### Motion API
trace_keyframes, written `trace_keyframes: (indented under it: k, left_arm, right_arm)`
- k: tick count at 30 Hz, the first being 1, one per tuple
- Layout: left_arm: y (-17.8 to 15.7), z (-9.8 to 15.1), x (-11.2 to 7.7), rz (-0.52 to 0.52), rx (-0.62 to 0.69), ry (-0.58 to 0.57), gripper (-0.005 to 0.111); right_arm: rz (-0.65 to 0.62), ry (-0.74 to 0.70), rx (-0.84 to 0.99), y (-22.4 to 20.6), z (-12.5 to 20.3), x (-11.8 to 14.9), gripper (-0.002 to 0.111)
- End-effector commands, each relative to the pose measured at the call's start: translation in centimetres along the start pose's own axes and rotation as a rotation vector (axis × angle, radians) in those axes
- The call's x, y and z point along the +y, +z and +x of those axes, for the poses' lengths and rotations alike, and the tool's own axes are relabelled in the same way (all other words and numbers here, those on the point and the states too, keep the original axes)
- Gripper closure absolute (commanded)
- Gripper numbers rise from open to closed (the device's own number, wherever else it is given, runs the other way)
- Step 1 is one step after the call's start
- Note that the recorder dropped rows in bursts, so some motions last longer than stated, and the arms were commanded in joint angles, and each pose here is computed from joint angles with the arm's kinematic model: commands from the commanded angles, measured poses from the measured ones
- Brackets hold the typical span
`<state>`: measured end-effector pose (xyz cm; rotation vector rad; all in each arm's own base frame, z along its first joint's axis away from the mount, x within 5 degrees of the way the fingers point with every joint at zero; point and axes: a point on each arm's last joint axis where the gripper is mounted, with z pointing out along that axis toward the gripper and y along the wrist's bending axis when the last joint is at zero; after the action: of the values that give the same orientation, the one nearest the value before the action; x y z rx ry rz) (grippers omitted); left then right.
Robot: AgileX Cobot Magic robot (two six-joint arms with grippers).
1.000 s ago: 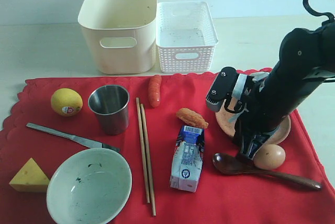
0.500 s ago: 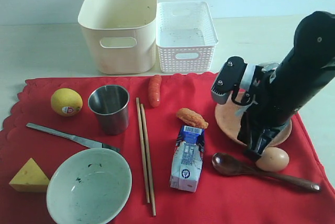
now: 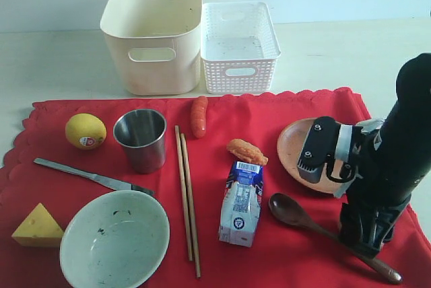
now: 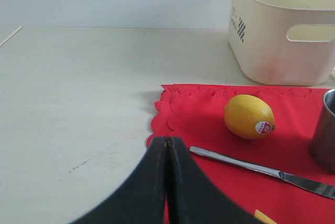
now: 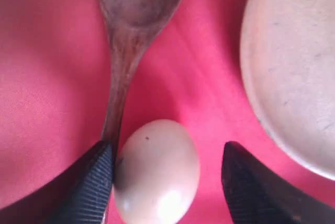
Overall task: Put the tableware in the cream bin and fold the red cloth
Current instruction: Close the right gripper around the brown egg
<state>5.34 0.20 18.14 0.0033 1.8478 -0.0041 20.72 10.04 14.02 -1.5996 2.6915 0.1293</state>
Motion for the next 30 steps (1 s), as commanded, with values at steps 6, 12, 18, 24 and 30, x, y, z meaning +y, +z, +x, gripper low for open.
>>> trace_keyframes:
  k: [6,12,18,24,30]
  left_arm:
    - [0.0,0.0,0.0,0.003,-0.007,-0.012,0.107]
    - [0.0,0.0,0.0,0.003,-0.007,-0.012,0.107]
    - [0.0,0.0,0.0,0.003,-0.007,-0.012,0.107]
    - [0.0,0.0,0.0,0.003,-0.007,-0.012,0.107]
    - [0.0,0.0,0.0,0.003,-0.007,-0.012,0.107]
  right_arm:
    - [0.061,0.128,0.044,-0.1,0.6,-0.4,0.049]
    - [0.062,0.187,0.058,-0.1,0.7,-0.4,0.049]
    - [0.067,0.211,0.049,1.0,1.5,0.1,0.051]
    - [0.07,0.23,0.015,1.4,1.3,0.1,0.086]
    - [0.074,0.23,0.008,1.0,1.3,0.2,0.108]
